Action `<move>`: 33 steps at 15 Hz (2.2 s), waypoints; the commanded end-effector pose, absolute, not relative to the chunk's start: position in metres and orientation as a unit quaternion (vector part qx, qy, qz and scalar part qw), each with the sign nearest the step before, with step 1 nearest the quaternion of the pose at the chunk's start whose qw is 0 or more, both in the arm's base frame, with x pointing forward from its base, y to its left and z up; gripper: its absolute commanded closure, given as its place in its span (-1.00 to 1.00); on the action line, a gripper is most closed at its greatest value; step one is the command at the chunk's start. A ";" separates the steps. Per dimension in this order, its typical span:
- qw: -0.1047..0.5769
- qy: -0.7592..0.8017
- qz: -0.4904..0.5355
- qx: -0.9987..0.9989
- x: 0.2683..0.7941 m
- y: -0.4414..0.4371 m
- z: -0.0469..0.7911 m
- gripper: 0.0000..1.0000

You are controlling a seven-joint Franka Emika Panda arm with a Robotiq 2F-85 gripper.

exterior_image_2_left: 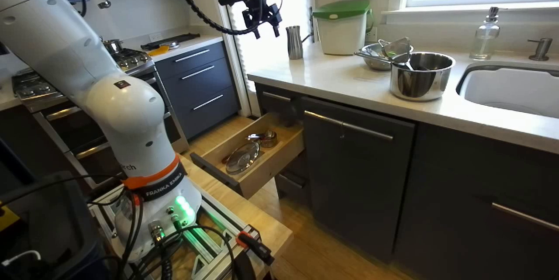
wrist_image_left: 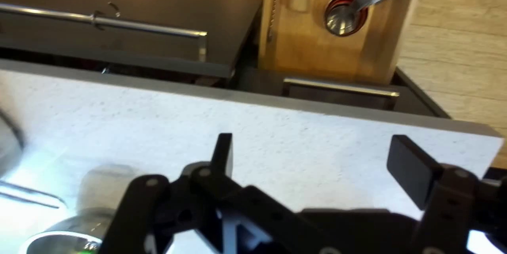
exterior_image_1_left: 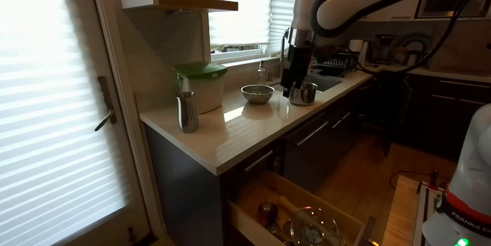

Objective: Move the smaller silver bowl close to the edge of the kitchen counter

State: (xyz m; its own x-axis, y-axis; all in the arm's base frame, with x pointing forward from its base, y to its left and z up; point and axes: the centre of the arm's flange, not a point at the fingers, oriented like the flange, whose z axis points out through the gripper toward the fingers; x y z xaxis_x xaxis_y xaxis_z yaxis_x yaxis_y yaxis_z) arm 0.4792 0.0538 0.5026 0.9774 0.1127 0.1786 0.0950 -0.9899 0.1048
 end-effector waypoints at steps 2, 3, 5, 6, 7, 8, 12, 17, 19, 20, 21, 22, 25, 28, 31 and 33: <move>0.103 0.108 0.104 0.983 0.515 -0.052 0.466 -1.00; 0.113 0.131 0.081 0.982 0.522 -0.071 0.463 -1.00; 0.122 0.172 0.038 0.977 0.533 -0.097 0.456 -1.00; 0.129 0.186 0.025 0.974 0.539 -0.104 0.455 -1.00; 0.112 0.153 0.054 0.980 0.516 -0.093 0.454 -1.00; 0.115 0.163 0.044 0.979 0.522 -0.100 0.451 -1.00; 0.118 0.175 0.035 0.977 0.533 -0.100 0.450 -1.00; 0.119 0.176 0.035 0.976 0.534 -0.100 0.451 -1.00; 0.136 0.191 0.080 0.969 0.549 -0.098 0.453 -1.00; 0.166 0.203 0.102 0.960 0.564 -0.100 0.457 -1.00; 0.179 0.226 0.117 0.950 0.582 -0.105 0.462 -1.00; 0.196 0.244 0.136 0.940 0.602 -0.110 0.467 -1.00; 0.220 0.312 0.180 0.907 0.660 -0.124 0.475 -1.00; 0.224 0.389 0.200 0.871 0.715 -0.137 0.472 -1.00; 0.176 0.438 0.202 0.858 0.755 -0.129 0.442 -1.00; 0.141 0.457 0.193 0.856 0.757 -0.126 0.424 -1.00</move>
